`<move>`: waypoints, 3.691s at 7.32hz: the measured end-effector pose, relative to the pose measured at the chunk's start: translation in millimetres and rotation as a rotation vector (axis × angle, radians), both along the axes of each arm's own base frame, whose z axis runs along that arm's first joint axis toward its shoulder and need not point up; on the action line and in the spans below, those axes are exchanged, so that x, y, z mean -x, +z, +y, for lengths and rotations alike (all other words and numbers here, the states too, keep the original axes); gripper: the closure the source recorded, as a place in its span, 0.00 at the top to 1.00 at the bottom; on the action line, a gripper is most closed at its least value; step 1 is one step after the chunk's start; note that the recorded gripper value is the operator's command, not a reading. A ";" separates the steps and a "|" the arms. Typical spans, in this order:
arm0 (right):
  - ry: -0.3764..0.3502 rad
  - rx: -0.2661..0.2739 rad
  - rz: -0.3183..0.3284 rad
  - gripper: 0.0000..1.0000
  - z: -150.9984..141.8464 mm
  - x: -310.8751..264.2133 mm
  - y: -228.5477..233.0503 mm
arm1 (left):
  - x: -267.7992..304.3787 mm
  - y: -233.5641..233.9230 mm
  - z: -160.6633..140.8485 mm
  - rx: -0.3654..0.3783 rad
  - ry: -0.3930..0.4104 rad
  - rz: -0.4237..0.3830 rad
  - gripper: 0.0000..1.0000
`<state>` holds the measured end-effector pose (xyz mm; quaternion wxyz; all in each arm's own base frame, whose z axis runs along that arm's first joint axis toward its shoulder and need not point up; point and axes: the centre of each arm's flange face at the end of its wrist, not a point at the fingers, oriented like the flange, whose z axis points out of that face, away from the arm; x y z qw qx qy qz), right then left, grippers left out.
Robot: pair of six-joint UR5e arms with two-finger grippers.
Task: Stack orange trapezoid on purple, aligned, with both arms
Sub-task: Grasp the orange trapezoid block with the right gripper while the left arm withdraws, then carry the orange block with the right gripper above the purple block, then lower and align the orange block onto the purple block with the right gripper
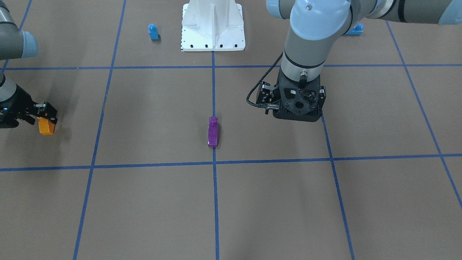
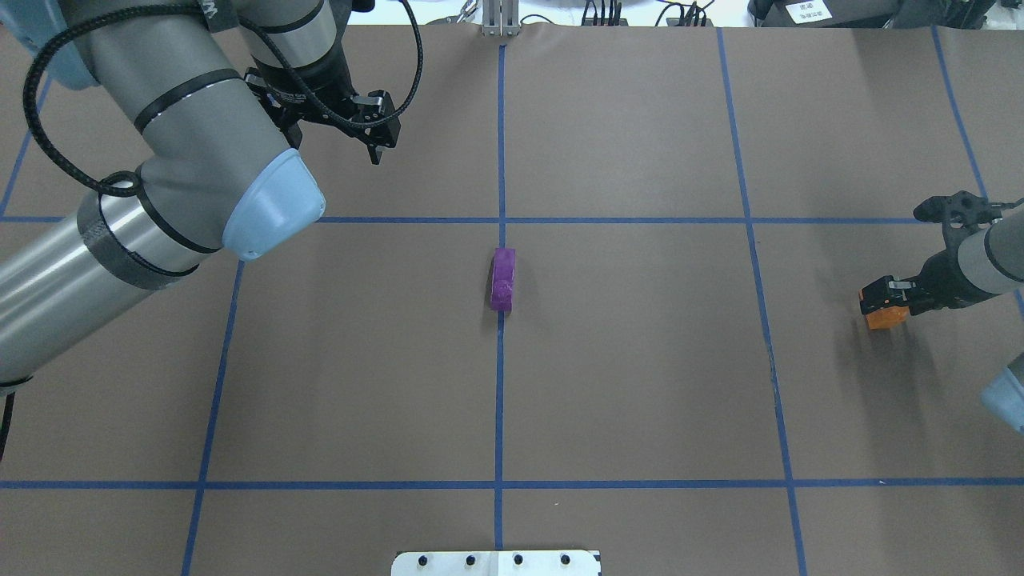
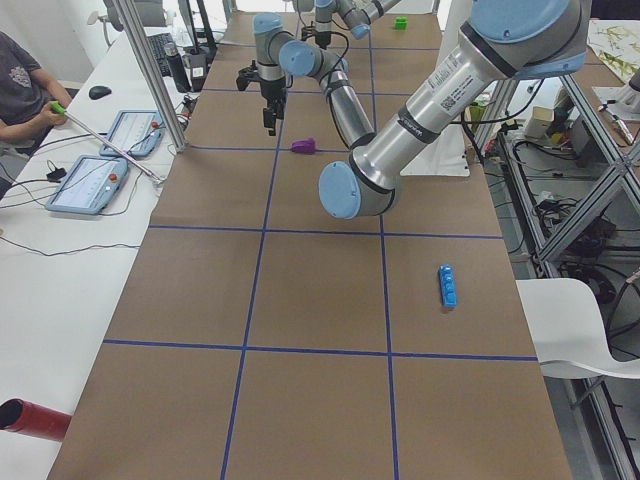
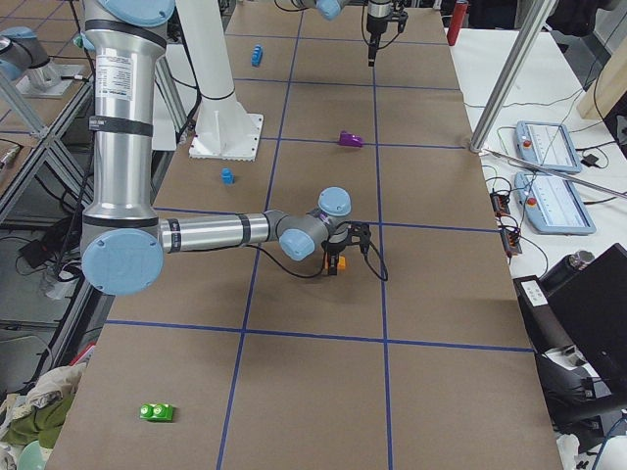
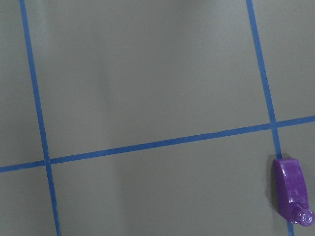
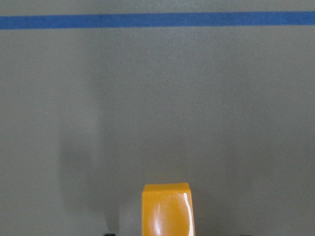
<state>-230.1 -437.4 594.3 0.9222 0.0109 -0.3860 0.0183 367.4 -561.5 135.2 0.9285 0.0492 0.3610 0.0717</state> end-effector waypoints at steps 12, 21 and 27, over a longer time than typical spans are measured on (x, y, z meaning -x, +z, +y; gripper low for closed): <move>-0.003 0.114 0.022 0.00 -73.6 144.3 -390.9 | 112.5 130.7 -2.8 -0.018 0.084 -0.042 1.00; 0.129 0.223 0.033 0.00 -54.4 352.4 -496.7 | 239.4 257.6 -8.2 -0.035 0.181 -0.085 1.00; 0.119 0.230 0.073 0.00 -49.7 362.2 -462.6 | 238.8 258.4 -8.2 -0.033 0.182 -0.085 1.00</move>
